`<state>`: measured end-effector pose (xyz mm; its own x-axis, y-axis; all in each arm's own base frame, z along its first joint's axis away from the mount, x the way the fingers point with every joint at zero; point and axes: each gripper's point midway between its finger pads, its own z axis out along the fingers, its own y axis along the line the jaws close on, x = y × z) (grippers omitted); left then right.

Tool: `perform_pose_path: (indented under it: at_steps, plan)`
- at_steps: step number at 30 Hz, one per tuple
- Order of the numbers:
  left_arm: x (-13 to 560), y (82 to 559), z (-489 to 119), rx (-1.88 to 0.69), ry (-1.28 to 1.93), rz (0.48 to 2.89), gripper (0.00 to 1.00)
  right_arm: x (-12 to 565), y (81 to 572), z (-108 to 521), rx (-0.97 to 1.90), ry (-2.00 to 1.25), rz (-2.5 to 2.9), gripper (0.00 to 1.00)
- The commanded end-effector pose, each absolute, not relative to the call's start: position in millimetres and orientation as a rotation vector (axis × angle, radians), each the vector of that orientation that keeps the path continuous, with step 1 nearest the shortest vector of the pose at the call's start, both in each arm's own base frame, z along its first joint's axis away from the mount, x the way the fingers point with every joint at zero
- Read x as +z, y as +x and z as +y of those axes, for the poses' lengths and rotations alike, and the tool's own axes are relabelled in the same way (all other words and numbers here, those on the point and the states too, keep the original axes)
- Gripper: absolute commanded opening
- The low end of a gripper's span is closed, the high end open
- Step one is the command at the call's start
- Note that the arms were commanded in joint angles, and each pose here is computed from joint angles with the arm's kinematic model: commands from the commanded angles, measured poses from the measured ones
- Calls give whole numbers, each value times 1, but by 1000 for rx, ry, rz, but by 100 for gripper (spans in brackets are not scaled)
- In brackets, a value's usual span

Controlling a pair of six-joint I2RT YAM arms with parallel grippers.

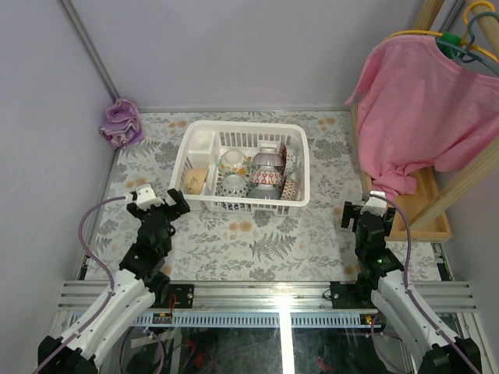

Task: Load the bowls into the dish rack
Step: Reset both arms

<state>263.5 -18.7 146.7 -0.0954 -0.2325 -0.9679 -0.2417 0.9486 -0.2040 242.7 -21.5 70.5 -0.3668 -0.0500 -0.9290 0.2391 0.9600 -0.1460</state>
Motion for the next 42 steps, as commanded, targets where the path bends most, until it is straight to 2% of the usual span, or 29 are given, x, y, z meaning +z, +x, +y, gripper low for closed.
perform_pose_path:
  at_steps: [1,4,6,13,28,36,42]
  plan:
    - [140,262,-13,58,-366,1684,100,79,256,-14,-265,128,1862,99]
    - [139,262,-12,63,-371,1686,100,68,261,25,-112,-162,1920,99]
    - [139,262,-13,62,-363,1688,100,63,261,36,-64,-224,1949,99]
    - [143,258,-14,37,-359,1657,100,66,263,3,-215,-4,1915,99]
    - [147,256,-4,148,-280,1601,100,78,254,0,-185,29,1809,99]
    - [119,269,-8,265,-237,1749,100,77,253,4,-158,1,1785,99]
    - [110,271,-26,185,-121,1772,100,78,253,4,-159,3,1784,99]
